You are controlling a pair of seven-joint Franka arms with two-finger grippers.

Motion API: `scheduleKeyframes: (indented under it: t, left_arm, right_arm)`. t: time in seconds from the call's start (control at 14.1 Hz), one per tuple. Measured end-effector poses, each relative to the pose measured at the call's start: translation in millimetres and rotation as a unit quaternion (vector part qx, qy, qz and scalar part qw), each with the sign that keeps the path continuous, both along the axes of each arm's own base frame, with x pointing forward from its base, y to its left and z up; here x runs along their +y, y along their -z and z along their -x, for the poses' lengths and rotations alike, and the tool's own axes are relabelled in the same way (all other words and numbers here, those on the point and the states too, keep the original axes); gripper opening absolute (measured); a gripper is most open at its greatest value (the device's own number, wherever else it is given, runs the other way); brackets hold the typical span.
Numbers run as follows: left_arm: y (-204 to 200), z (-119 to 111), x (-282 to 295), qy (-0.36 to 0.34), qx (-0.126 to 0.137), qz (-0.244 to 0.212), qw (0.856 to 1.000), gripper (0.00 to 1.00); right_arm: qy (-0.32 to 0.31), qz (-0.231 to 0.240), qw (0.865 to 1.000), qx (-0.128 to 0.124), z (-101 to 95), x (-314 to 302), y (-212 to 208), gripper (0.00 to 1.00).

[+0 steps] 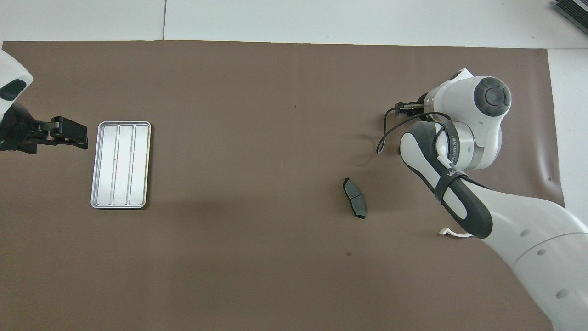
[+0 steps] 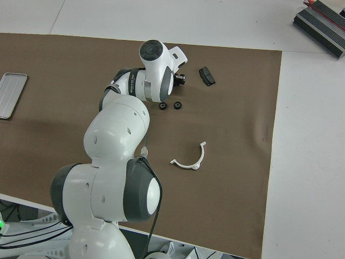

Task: Pick bearing gear from pile to tray

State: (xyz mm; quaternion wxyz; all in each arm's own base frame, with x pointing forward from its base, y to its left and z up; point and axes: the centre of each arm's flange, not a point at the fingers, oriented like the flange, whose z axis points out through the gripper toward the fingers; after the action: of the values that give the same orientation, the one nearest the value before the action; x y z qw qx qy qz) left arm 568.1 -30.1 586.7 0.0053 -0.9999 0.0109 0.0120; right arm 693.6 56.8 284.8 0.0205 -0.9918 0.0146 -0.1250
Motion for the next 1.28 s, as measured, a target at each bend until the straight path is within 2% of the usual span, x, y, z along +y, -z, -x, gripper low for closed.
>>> scheduleKeyframes:
  t: [0.14, 0.36, 0.43, 0.5, 0.71, 1.14, 1.28]
  left_arm:
    - [-0.9, -1.2, 2.5, 0.015, -0.005, 0.006, 1.000, 1.00]
    - [-4.6, -5.9, 5.5, 0.015, -0.026, 0.021, 0.999, 1.00]
    - [-5.1, -6.8, 6.0, 0.014, -0.029, 0.021, 0.999, 1.00]
    - [-5.3, -7.0, 6.1, 0.014, -0.031, 0.021, 0.999, 1.00]
    - [-5.0, -7.1, 6.1, 0.014, -0.031, 0.021, 0.999, 1.00]
    - [-0.8, -6.6, 6.1, 0.014, -0.026, 0.021, 0.999, 1.00]
    - [-0.6, -6.5, 6.1, 0.014, -0.026, 0.021, 0.999, 1.00]
  right_arm:
    - [0.000, 0.000, 1.000, 0.000, 0.0, -0.2, 0.0, 0.61]
    - [0.001, 0.000, 1.000, 0.001, -0.1, -1.9, 0.0, 0.59]
    - [0.003, 0.001, 1.000, 0.001, -0.3, -5.2, -0.1, 0.50]
    - [0.004, 0.001, 1.000, 0.002, -0.3, -6.1, 0.1, 0.50]
    - [0.003, 0.000, 1.000, 0.002, -0.3, -5.2, -4.4, 0.26]
    - [0.003, 0.000, 1.000, 0.006, 0.0, -5.1, -4.1, 0.25]
    - [0.003, 0.000, 1.000, 0.018, 0.0, -4.8, -5.7, 0.25]
